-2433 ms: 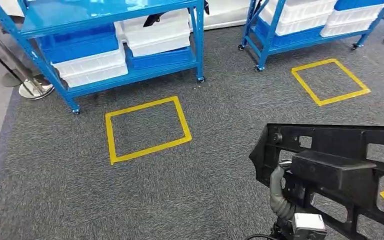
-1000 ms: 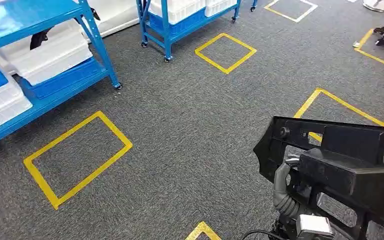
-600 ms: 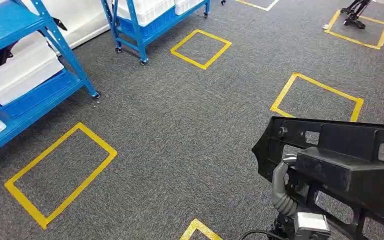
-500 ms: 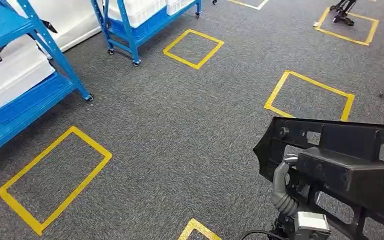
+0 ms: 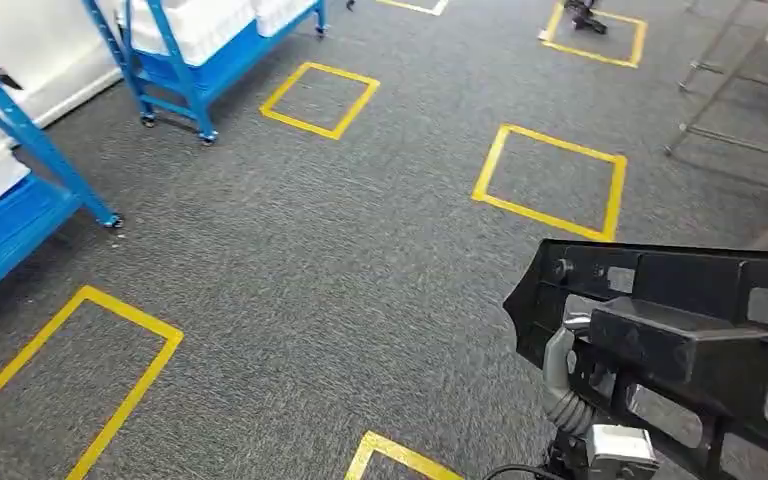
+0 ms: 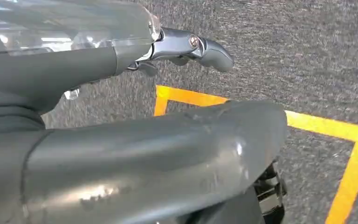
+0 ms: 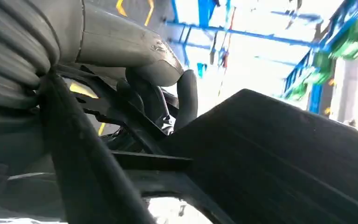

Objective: Take the parts from the cabinet and place them on the table.

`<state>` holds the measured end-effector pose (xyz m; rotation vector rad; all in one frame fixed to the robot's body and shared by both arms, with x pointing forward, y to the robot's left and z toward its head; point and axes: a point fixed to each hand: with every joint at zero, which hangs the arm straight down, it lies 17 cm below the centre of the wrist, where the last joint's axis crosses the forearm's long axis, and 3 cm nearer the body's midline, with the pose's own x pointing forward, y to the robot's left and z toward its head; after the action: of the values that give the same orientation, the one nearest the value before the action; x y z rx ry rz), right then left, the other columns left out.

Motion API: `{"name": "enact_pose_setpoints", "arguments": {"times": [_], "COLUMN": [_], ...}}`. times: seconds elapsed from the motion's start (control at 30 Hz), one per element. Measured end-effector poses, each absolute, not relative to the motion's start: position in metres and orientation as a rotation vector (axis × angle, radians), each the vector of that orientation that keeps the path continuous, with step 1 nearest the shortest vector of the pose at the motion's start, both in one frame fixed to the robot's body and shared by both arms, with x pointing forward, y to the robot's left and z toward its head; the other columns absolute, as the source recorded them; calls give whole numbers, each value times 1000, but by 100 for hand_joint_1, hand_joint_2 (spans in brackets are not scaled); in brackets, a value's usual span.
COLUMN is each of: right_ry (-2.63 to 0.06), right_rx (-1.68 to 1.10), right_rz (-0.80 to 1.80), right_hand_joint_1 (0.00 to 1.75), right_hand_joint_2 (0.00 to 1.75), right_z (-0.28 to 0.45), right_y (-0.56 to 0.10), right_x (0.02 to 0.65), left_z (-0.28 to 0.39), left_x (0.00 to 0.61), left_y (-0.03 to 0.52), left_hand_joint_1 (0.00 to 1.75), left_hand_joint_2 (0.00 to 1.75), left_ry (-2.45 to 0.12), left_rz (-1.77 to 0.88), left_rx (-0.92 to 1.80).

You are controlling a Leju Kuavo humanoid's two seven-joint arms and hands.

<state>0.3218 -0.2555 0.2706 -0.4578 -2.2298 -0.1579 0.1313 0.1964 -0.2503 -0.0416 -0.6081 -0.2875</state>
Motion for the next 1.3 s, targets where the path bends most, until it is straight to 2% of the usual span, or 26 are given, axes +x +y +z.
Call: {"name": "enact_pose_setpoints", "arguments": {"times": [1.3], "right_ry": [-2291], "right_rx": [-506], "right_rz": [-198], "right_hand_joint_1": [175], "right_hand_joint_2": [175], "right_z": [293], "right_y": [-262], "right_x": [308], "left_z": [-256], "left_x": [126], "left_y": [199], "left_hand_joint_1": [0], "left_hand_joint_2": [0], "left_ry": [-557], "left_rz": [-347], "left_rx": [-27]}}
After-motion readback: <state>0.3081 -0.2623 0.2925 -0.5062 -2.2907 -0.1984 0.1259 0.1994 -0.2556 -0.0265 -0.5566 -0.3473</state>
